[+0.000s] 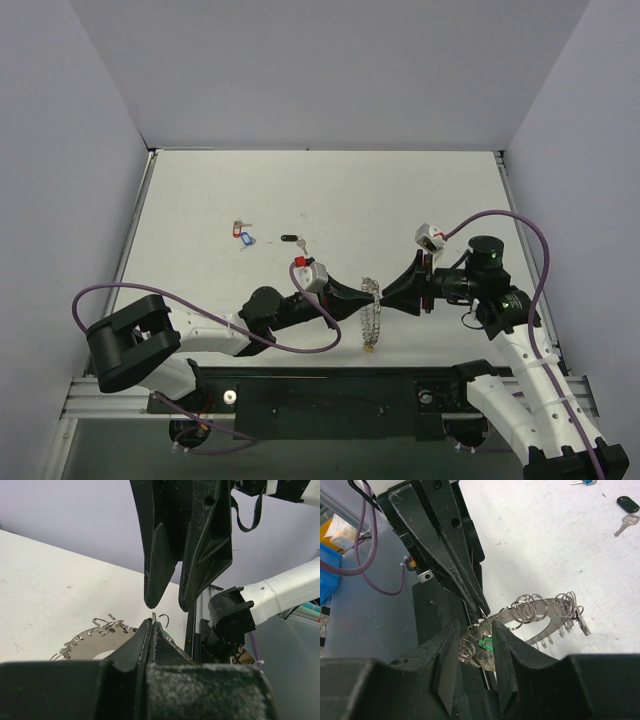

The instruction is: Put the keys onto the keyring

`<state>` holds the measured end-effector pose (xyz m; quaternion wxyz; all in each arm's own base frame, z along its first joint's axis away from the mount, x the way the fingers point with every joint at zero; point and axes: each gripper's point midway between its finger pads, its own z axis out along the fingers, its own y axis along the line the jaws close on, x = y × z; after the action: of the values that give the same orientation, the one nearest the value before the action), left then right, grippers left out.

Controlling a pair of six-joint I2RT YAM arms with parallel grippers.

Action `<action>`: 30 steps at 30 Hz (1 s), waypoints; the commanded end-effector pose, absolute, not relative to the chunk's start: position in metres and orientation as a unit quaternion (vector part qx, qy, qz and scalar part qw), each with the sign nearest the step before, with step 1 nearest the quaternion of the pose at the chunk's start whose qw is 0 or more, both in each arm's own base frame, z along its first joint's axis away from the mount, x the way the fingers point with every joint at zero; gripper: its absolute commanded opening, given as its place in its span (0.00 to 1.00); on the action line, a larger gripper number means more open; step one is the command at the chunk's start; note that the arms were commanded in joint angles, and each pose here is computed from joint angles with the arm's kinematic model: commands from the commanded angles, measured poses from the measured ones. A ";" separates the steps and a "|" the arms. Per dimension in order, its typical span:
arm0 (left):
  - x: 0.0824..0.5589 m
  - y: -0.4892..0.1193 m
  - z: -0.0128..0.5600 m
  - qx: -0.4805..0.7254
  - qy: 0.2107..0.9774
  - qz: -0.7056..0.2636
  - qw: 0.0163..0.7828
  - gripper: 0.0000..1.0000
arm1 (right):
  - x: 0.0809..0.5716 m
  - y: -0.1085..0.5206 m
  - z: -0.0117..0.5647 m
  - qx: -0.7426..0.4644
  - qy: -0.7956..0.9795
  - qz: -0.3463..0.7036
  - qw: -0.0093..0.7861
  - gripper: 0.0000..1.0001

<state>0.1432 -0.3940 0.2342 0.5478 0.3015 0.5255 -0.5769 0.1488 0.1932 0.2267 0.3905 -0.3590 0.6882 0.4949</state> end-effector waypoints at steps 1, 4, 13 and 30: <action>0.129 -0.364 0.349 0.238 0.344 -0.634 0.651 0.00 | 0.148 0.195 0.225 -0.378 0.671 0.498 0.400 0.28; 0.129 -0.362 0.352 0.235 0.340 -0.635 0.653 0.00 | 0.149 0.196 0.222 -0.377 0.672 0.495 0.401 0.29; 0.128 -0.363 0.355 0.234 0.338 -0.634 0.655 0.00 | 0.154 0.197 0.221 -0.364 0.681 0.490 0.406 0.30; 0.133 -0.361 0.357 0.219 0.345 -0.624 0.666 0.00 | 0.155 0.199 0.214 -0.347 0.694 0.492 0.396 0.27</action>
<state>0.1467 -0.3941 0.2354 0.5607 0.2930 0.5281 -0.5664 0.1608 0.1959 0.2121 0.3950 -0.3283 0.7082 0.4845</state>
